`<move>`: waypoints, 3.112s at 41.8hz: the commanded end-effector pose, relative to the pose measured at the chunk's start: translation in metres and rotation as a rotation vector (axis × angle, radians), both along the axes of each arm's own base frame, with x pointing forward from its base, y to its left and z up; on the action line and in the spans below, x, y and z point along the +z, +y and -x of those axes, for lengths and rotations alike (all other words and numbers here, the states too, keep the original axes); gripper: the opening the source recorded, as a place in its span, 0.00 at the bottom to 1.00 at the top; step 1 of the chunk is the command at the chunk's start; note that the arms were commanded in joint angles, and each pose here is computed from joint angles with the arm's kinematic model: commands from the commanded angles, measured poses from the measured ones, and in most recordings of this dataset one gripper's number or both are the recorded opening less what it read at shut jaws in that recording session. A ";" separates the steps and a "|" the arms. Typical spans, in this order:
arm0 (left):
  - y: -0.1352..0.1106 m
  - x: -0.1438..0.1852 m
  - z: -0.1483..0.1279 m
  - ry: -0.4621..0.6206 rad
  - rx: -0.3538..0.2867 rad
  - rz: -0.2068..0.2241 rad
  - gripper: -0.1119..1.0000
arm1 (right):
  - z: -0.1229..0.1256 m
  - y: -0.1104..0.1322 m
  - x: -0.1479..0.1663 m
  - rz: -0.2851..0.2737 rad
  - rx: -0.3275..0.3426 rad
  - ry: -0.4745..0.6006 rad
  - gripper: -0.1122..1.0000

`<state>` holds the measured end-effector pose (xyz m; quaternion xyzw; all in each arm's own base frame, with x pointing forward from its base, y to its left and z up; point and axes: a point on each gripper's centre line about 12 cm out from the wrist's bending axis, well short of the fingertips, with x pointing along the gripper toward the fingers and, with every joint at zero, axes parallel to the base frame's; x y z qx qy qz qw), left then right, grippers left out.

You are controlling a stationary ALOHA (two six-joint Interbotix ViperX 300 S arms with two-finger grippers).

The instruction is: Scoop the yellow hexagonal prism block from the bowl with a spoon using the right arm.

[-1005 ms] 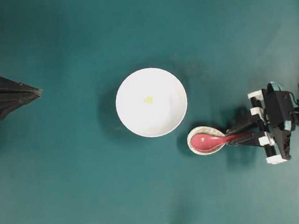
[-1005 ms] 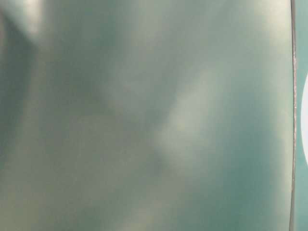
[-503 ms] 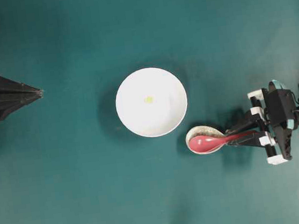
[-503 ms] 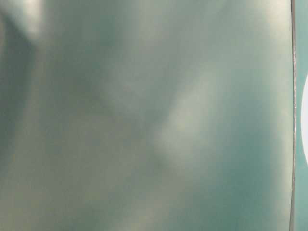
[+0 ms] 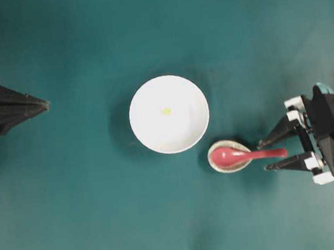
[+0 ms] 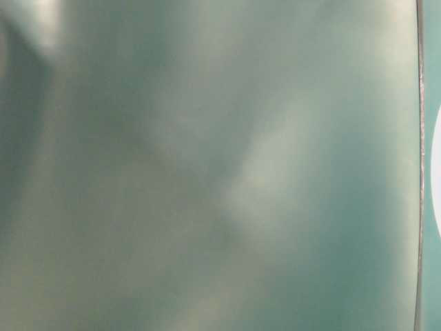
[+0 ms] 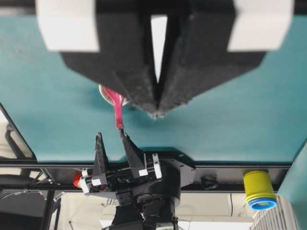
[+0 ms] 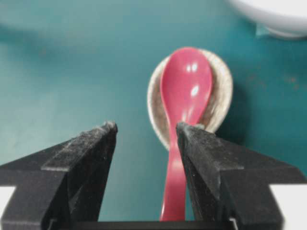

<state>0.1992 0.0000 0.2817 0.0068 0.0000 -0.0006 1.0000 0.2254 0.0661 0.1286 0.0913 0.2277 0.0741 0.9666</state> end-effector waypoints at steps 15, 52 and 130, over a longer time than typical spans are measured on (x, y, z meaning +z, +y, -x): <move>0.000 0.003 -0.003 0.014 0.001 -0.002 0.10 | -0.010 0.003 0.015 -0.019 -0.007 -0.067 0.61; 0.000 0.003 -0.003 0.014 0.001 -0.001 0.10 | -0.010 -0.012 -0.015 -0.012 -0.166 -0.151 0.50; 0.000 0.002 -0.003 0.017 0.001 0.002 0.10 | -0.002 0.005 -0.051 0.023 -0.176 -0.079 0.47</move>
